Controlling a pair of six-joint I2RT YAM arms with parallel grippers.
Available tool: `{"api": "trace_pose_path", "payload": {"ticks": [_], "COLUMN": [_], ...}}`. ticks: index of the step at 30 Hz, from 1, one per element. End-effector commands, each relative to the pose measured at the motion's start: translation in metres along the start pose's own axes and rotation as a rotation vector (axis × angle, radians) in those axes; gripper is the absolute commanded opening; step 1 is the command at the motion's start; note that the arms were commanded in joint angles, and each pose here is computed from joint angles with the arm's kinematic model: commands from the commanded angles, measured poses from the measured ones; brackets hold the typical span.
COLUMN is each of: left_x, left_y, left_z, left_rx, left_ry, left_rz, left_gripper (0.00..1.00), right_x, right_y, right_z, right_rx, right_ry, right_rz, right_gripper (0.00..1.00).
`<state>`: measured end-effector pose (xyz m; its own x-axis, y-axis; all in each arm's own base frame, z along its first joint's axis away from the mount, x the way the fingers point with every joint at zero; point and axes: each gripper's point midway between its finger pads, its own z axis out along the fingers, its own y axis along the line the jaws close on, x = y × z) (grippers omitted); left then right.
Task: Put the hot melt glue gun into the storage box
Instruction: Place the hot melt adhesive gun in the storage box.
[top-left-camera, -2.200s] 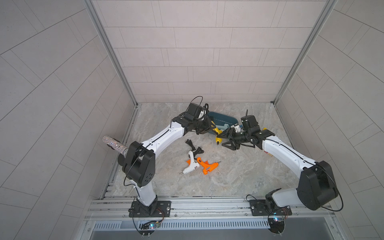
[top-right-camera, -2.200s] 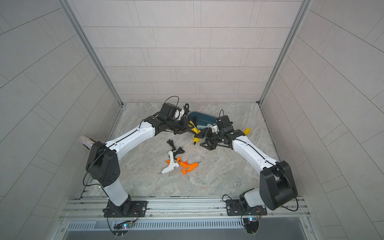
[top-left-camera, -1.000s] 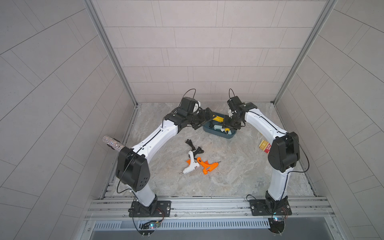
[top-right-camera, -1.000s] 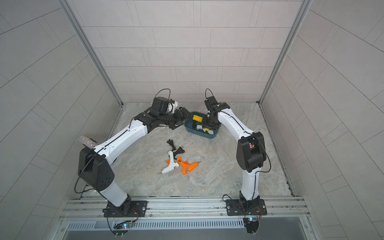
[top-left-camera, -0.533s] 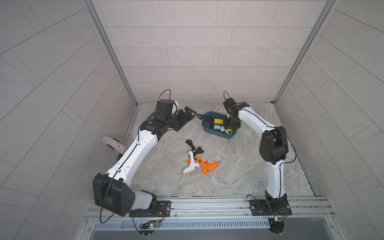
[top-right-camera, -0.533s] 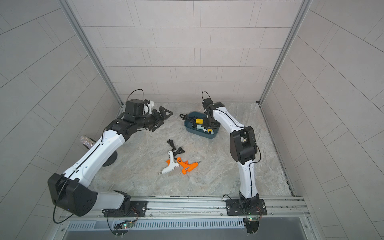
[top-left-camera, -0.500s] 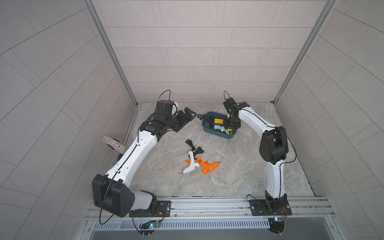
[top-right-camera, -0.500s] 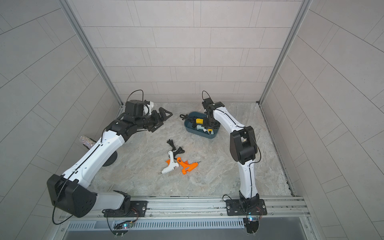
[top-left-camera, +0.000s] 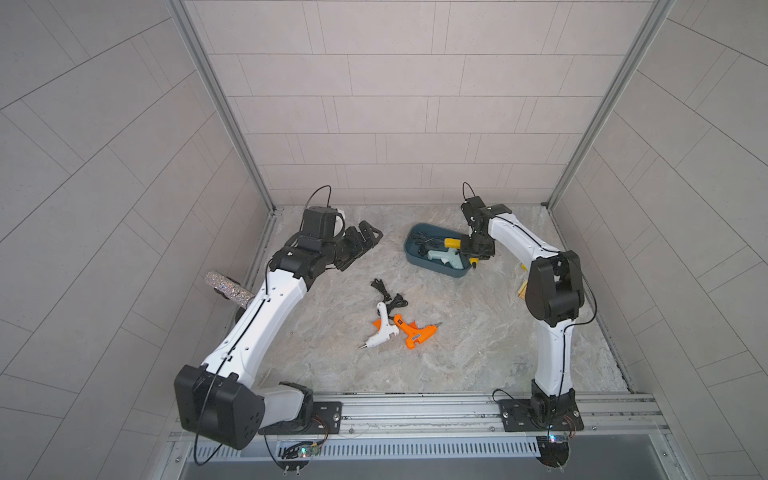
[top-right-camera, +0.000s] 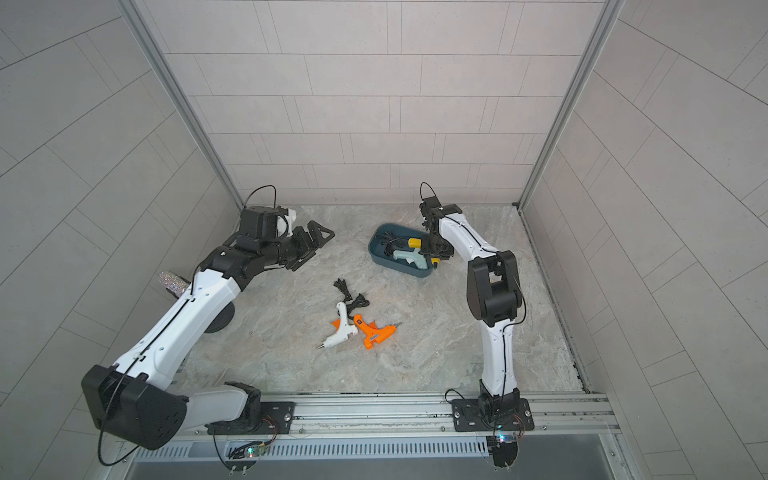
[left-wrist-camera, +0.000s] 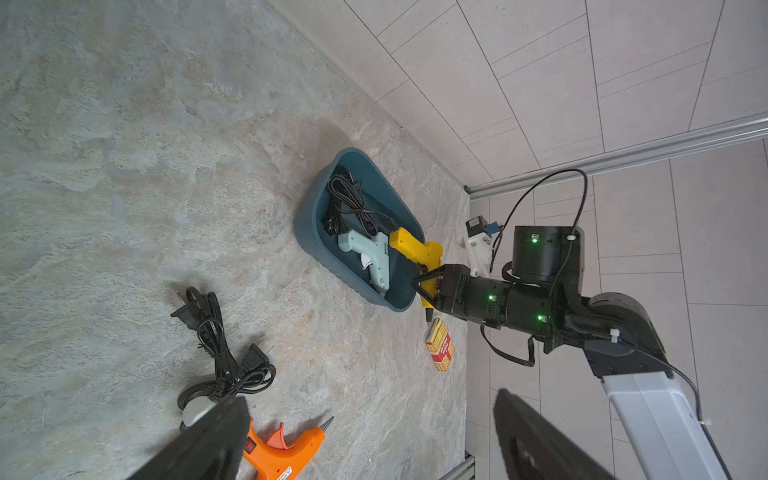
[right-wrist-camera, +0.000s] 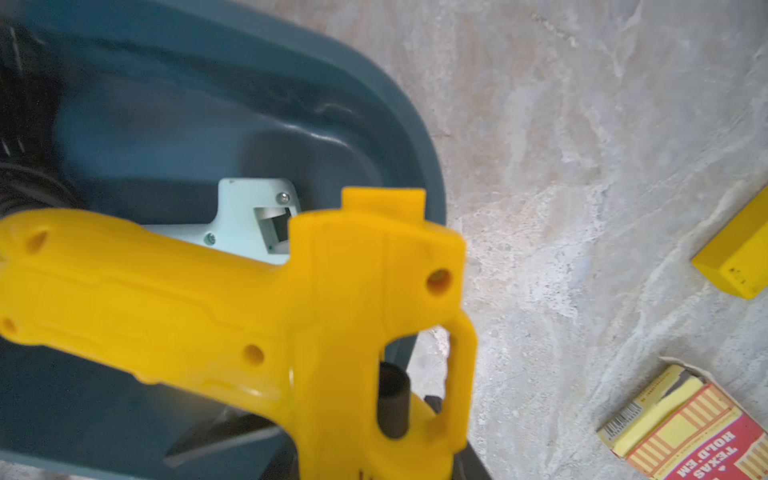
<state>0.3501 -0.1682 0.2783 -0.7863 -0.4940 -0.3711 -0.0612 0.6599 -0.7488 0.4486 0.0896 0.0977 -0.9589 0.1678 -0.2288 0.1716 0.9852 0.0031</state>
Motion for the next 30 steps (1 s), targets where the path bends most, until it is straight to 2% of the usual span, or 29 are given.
{"api": "trace_pose_path", "payload": {"ticks": [1, 11, 13, 19, 27, 30], "left_x": [0.0, 0.001, 0.002, 0.006, 0.007, 0.007], "left_y": [0.003, 0.005, 0.007, 0.013, 0.014, 0.014], "left_z": [-0.002, 0.006, 0.004, 0.002, 0.002, 0.001], "left_rx": [-0.001, -0.004, -0.01, -0.027, -0.029, -0.026], "left_ry": [-0.008, 0.009, 0.008, 0.011, 0.009, 0.008], "left_rz": [0.014, 0.013, 0.016, 0.017, 0.014, 0.012], "left_gripper": [1.0, 1.0, 1.0, 1.0, 1.0, 1.0], "right_x": [-0.005, -0.009, -0.009, -0.009, -0.013, -0.015], "right_y": [0.005, 0.026, 0.028, 0.037, 0.05, 0.052], "right_z": [-0.001, 0.027, 0.032, 0.033, 0.02, 0.018], "right_rx": [-0.005, -0.036, -0.042, -0.068, -0.064, -0.066], "right_ry": [-0.011, 0.032, 0.041, 0.058, 0.057, 0.052], "right_rz": [-0.002, 0.044, 0.062, 0.105, 0.094, 0.091], "right_gripper": [0.0, 0.0, 0.07, 0.13, 0.48, 0.54]}}
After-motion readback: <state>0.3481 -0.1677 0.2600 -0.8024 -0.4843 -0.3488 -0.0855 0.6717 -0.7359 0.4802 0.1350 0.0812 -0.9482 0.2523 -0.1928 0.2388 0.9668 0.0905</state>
